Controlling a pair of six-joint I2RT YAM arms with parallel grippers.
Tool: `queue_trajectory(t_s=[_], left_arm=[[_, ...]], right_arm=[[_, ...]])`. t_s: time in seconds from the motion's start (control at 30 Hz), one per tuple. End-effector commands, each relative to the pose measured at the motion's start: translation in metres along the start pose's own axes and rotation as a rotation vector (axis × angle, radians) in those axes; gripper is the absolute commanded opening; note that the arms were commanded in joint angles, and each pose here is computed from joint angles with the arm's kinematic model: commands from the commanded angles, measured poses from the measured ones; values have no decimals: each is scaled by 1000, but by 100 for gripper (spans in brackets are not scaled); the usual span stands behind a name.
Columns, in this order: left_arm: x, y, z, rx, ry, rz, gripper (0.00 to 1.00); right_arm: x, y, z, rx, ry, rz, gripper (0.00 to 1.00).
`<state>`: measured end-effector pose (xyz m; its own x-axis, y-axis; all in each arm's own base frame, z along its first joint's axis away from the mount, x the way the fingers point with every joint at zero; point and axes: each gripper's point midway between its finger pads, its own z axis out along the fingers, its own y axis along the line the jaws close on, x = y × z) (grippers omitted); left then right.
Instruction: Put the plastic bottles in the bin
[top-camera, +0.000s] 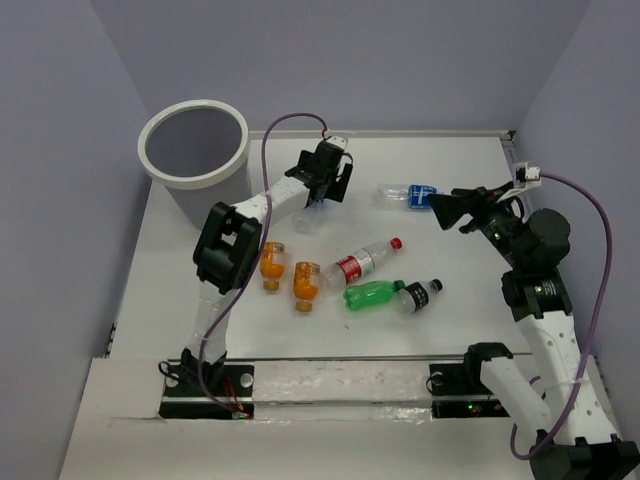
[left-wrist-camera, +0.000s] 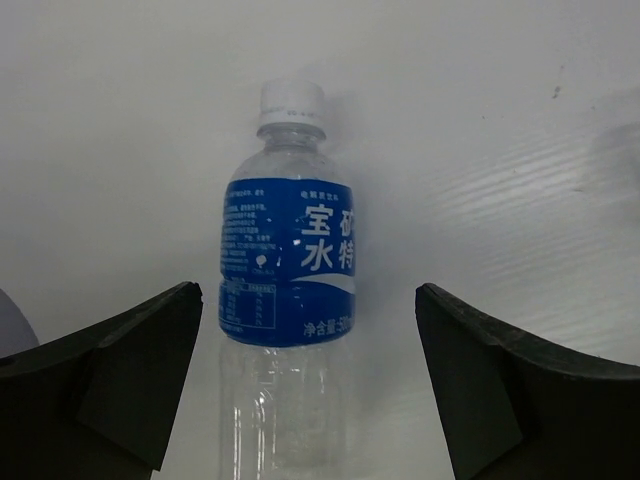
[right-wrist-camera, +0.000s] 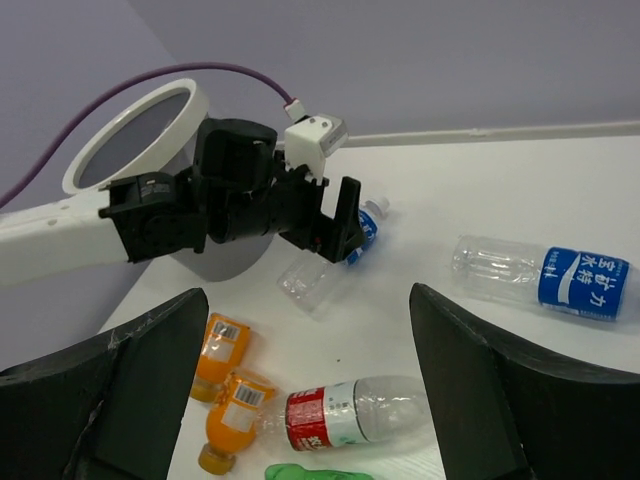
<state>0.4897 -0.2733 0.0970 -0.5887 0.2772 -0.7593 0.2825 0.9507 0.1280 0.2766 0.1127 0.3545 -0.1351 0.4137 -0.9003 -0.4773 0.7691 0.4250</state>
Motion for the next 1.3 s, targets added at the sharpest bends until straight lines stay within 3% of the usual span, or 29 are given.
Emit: queue_trajectory(t_s=[0.0, 0.23, 0.5, 0.77, 0.87, 0.93, 1.07, 1.17, 1.2, 1.27], left_arm=[[-40, 12, 1, 3, -73, -6, 99], [-30, 15, 28, 17, -15, 32, 98], [-12, 15, 54, 11, 37, 53, 83], [-7, 18, 63, 5, 44, 61, 59], [-17, 16, 59, 21, 23, 46, 32], [-46, 16, 43, 37, -53, 13, 23], [-129, 8, -17, 141, -265, -77, 20], [-215, 13, -115, 248, -517, -160, 20], [-220, 12, -118, 259, -537, -165, 20], [-261, 28, -185, 268, -683, -195, 20]], right_arm=[[5, 12, 4, -81, 16, -11, 87], [8, 14, 6, -101, 32, 1, 87], [10, 17, 7, -123, 40, 5, 87], [11, 16, 8, -124, 45, 7, 87], [12, 15, 8, -121, 46, 10, 87], [13, 15, 9, -121, 48, 14, 87], [16, 16, 11, -138, 60, 21, 87], [24, 22, 14, -192, 96, 35, 87], [25, 23, 15, -197, 100, 38, 87], [28, 22, 16, -198, 104, 43, 86]])
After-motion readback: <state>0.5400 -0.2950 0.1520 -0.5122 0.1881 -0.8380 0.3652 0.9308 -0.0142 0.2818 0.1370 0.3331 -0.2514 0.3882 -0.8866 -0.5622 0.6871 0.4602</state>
